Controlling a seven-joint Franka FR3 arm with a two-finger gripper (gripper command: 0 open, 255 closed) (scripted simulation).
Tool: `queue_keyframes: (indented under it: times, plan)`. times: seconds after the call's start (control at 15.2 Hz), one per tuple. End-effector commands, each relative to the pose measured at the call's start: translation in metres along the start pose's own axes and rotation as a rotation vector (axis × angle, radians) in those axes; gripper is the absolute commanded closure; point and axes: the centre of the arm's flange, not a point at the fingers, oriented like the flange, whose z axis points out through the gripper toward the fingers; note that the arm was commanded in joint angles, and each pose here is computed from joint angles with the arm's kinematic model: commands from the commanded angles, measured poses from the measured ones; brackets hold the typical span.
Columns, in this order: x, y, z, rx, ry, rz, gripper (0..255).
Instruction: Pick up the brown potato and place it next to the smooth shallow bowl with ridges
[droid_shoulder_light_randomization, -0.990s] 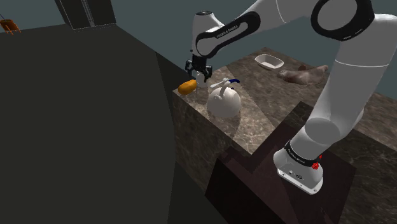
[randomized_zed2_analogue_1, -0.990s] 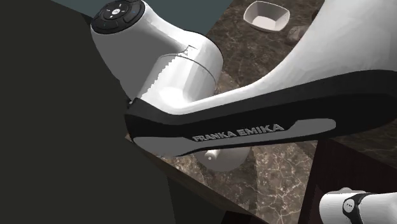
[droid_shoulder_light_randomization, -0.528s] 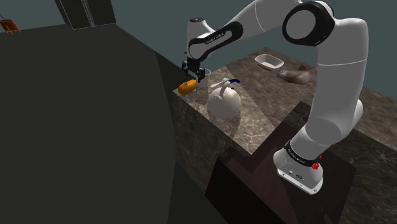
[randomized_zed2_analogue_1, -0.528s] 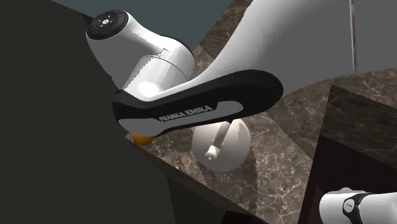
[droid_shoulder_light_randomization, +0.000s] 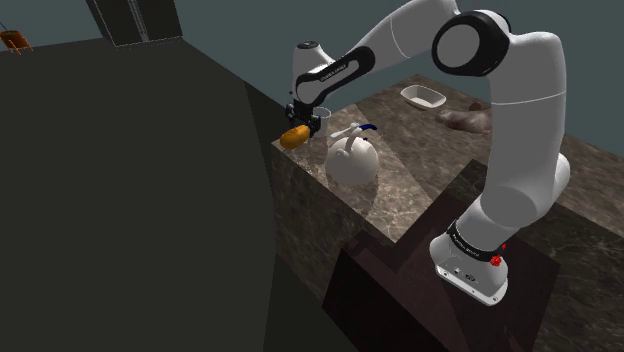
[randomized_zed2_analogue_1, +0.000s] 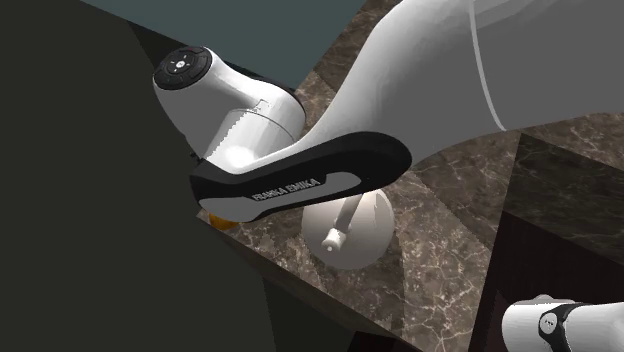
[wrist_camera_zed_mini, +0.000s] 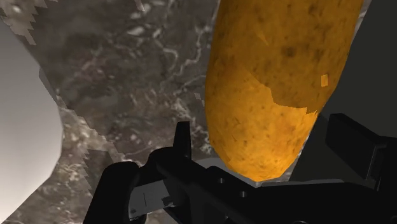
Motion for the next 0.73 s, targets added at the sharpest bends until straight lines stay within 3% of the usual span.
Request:
queue_keyframes:
  times: [0.0,0.33,0.4,0.66]
  plan:
    - [0.0003,-0.0003,0.0012,0.001,0.000,0.000,0]
    - [0.0003,-0.0003,0.0012,0.000,0.000,0.000,0]
    - [0.0003,-0.0003,0.0012,0.000,0.000,0.000,255]
    - [0.0003,-0.0003,0.0012,0.000,0.000,0.000,255]
